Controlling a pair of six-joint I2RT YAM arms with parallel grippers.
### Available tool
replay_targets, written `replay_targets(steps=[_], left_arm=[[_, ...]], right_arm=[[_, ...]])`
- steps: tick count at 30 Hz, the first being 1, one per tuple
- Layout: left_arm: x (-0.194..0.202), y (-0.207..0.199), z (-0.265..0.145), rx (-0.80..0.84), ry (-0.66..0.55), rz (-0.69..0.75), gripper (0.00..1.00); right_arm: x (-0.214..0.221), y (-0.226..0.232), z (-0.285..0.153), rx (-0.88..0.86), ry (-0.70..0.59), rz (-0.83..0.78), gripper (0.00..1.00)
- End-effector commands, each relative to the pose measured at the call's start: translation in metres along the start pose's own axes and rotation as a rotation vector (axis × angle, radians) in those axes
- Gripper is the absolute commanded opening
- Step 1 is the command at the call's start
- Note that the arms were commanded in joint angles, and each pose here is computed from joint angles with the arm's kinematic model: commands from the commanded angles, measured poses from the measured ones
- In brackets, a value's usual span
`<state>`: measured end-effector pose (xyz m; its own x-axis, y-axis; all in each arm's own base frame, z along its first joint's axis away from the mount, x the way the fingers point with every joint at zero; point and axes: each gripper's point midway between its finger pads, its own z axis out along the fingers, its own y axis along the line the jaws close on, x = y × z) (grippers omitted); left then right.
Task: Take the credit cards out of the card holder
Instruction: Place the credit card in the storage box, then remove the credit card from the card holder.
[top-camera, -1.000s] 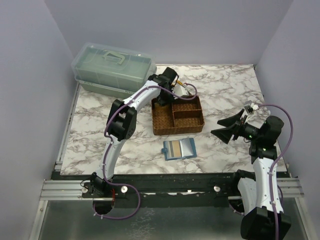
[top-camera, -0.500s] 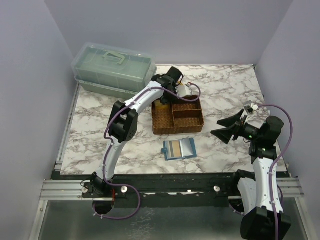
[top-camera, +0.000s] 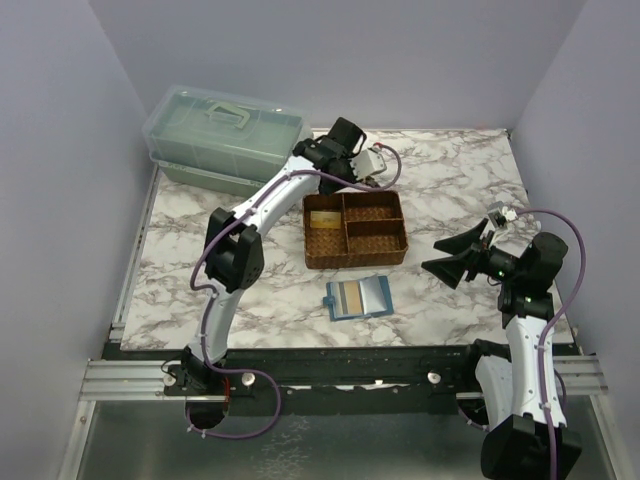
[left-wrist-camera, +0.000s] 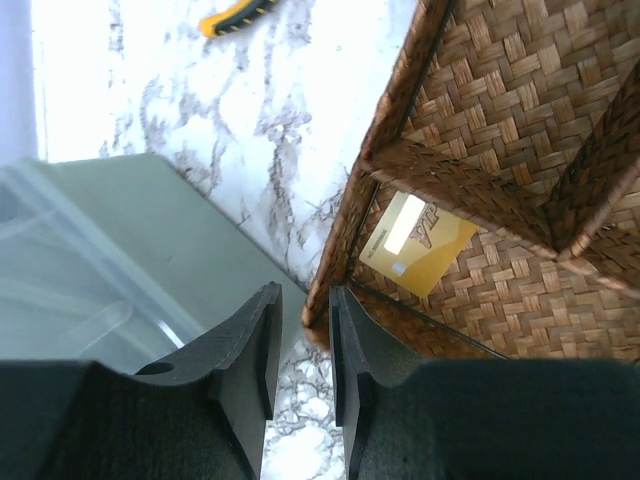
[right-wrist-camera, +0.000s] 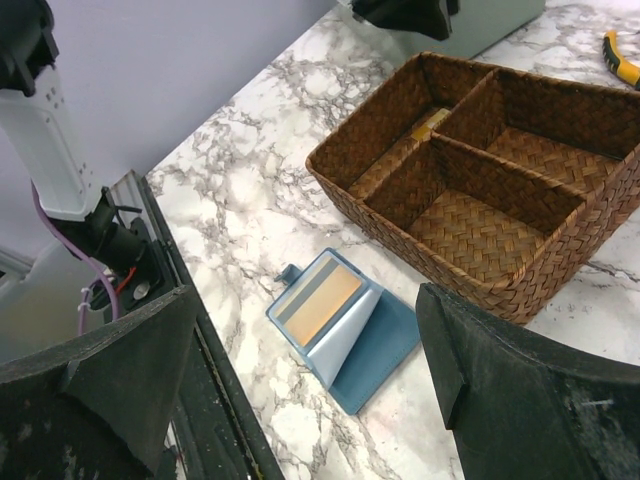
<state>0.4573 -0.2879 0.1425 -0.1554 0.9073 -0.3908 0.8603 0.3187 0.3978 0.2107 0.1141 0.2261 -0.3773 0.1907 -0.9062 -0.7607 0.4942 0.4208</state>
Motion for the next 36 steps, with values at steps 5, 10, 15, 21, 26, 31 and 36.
replay_targets(steps=[5, 10, 15, 21, 26, 31, 36], left_arm=[[-0.020, -0.002, -0.083, -0.054, -0.170, -0.328, 0.37], [-0.022, -0.030, -0.129, -0.001, -0.361, -0.529, 0.46], [-0.014, -0.056, -0.179, 0.026, -0.654, -0.816, 0.83], [0.018, -0.089, -0.217, 0.123, -0.863, -1.153, 0.99], [0.035, -0.122, -0.226, 0.255, -0.890, -1.309, 0.99], [0.049, -0.144, -0.227, 0.348, -0.886, -1.452, 0.99], [0.073, -0.174, -0.205, 0.443, -0.809, -1.658, 0.98]], right_arm=[[0.000, 0.003, -0.003, -0.010, -0.007, -0.026, 1.00], [-0.002, 0.003, -0.004, -0.005, -0.011, -0.041, 1.00], [-0.002, 0.001, -0.005, -0.004, -0.011, -0.036, 1.00], [-0.002, -0.003, -0.004, -0.008, -0.004, -0.019, 1.00], [-0.001, -0.005, -0.005, -0.009, 0.001, -0.016, 1.00], [-0.001, -0.010, -0.004, -0.004, 0.012, 0.001, 1.00], [0.000, -0.013, -0.004, 0.000, 0.029, 0.017, 1.00]])
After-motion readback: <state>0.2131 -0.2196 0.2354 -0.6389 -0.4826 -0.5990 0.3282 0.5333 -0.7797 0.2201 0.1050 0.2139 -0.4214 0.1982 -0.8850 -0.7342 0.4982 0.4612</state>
